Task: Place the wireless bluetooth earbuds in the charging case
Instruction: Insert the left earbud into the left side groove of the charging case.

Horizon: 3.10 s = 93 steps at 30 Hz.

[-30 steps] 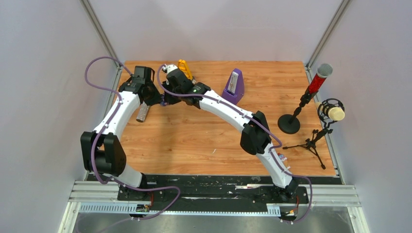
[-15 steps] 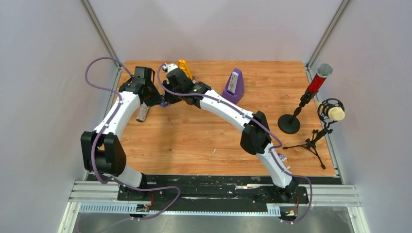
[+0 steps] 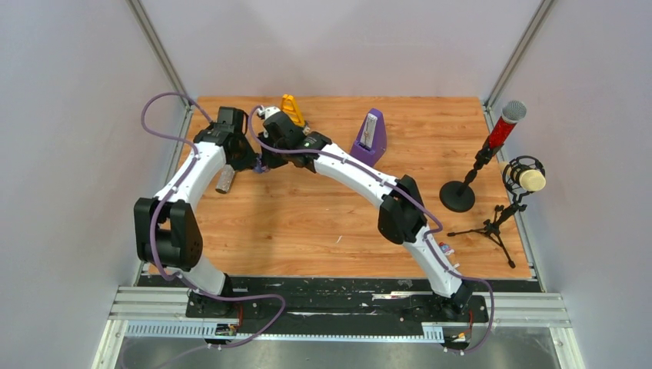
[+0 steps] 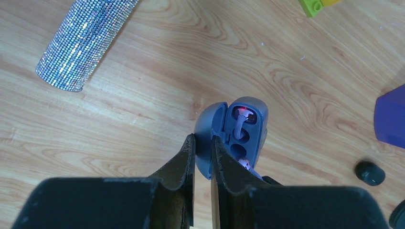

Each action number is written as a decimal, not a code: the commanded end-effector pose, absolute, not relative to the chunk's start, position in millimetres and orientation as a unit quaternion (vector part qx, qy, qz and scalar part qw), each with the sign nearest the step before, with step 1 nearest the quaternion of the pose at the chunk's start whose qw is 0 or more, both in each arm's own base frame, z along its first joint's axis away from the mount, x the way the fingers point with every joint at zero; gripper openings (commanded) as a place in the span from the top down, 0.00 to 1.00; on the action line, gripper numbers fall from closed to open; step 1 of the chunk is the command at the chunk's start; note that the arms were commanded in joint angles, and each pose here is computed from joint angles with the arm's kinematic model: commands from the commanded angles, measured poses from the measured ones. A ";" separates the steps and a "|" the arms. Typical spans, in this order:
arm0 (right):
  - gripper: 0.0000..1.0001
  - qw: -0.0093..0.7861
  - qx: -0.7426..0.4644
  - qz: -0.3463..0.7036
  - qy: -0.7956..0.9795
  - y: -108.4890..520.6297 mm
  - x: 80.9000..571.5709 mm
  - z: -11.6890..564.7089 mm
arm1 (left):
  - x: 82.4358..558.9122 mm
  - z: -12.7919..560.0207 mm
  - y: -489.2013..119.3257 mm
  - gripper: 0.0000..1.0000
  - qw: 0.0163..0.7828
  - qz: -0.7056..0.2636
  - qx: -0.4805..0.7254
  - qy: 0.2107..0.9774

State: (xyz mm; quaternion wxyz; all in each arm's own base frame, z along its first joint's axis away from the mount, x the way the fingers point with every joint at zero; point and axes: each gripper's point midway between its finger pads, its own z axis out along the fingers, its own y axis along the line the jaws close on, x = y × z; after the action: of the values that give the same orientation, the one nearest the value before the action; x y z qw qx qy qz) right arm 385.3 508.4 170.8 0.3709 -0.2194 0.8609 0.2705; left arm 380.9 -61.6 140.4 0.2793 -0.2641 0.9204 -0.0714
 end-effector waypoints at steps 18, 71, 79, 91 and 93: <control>1.00 0.284 -0.146 0.347 0.882 427.3 404.2 172.3 | 394.2 86.4 -111.9 1.00 0.244 0.049 -0.138 0.959; 1.00 0.190 0.017 0.416 0.889 372.7 380.3 114.4 | 386.0 67.4 -223.8 0.99 0.236 0.058 -0.035 0.969; 1.00 0.192 0.025 0.403 0.895 369.1 383.1 104.2 | 386.5 70.0 -224.4 0.99 0.238 0.058 -0.034 0.969; 1.00 0.173 0.043 0.418 0.891 363.9 384.2 94.2 | 386.0 71.8 -224.2 1.00 0.237 0.058 -0.037 0.969; 1.00 0.164 0.046 0.440 0.882 362.2 382.6 97.4 | 386.6 74.3 -224.5 1.00 0.239 0.056 -0.038 0.969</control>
State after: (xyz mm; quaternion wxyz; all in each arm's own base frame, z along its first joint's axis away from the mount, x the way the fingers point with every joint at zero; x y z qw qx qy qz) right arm 376.7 363.2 80.9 0.1646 0.0333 0.9040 0.3932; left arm 377.5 -216.4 59.2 0.2179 -0.0230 0.9734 0.0667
